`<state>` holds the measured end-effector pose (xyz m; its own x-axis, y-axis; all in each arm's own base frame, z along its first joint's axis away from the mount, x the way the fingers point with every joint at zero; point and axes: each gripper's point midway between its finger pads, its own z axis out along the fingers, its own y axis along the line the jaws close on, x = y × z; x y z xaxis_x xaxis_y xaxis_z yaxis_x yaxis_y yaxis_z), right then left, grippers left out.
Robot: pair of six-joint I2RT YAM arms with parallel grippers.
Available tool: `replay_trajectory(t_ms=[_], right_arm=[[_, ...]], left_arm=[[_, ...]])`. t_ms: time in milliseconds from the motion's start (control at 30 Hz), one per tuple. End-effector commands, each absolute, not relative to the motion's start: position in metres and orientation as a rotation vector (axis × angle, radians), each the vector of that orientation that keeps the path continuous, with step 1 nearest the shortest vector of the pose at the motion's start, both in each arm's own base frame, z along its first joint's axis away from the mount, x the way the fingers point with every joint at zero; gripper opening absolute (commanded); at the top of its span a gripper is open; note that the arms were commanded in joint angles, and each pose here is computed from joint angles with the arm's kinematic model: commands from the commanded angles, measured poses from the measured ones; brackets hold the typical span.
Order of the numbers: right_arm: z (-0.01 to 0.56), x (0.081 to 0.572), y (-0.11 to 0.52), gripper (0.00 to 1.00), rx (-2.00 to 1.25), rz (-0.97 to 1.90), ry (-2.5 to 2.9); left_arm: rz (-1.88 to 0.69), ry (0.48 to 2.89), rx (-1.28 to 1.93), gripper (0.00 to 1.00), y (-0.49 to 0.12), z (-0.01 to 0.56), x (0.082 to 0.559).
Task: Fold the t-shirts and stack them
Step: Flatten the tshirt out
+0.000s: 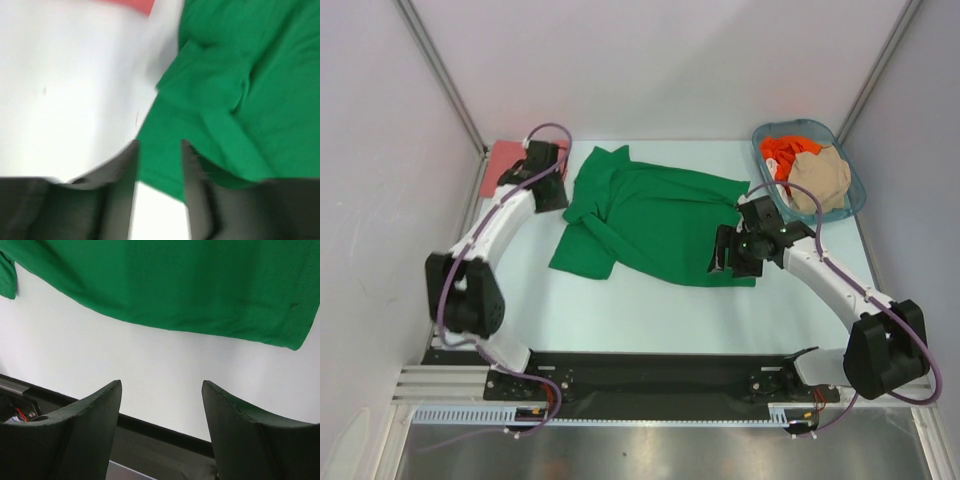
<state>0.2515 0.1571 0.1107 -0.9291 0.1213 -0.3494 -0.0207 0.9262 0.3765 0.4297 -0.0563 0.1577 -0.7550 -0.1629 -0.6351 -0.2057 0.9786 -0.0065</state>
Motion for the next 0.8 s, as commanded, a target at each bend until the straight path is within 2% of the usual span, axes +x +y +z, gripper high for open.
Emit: replay_trajectory(t_ms=[0,33,100,133,167,200,267,433,600,767], right_arm=[[0.126,0.249,0.158,0.71,0.088,0.568,2.684],[0.127,0.248,0.157,0.71,0.095,0.567,2.681],[0.128,0.246,0.157,0.71,0.107,0.570,2.686],[0.129,0.246,0.157,0.71,0.113,0.566,2.692],[0.128,0.244,0.155,0.71,0.122,0.560,2.707],[0.126,0.243,0.156,0.71,0.133,0.556,2.717],[0.125,0.242,0.152,0.70,0.158,0.533,2.723],[0.123,0.243,0.151,0.70,0.174,0.515,2.726],[0.118,0.239,0.149,0.70,0.170,0.508,2.741],[0.114,0.236,0.143,0.70,0.184,0.497,2.735]], left_arm=[[0.048,2.418,-0.468,0.38,-0.021,0.177,0.364],[0.023,2.425,-0.517,0.33,-0.016,0.171,0.351],[0.000,2.497,-0.625,0.33,-0.003,0.136,0.320],[-0.001,2.509,-0.651,0.38,-0.001,0.130,0.310],[0.009,2.528,-0.698,0.57,0.001,0.119,0.302],[0.031,2.572,-0.737,0.58,0.003,0.102,0.289],[0.024,2.603,-0.811,0.56,0.000,0.085,0.282],[-0.058,2.649,-0.875,0.42,-0.014,0.047,0.292],[-0.036,2.633,-0.850,0.42,-0.011,0.037,0.306],[-0.041,2.613,-0.824,0.47,-0.010,0.037,0.317]])
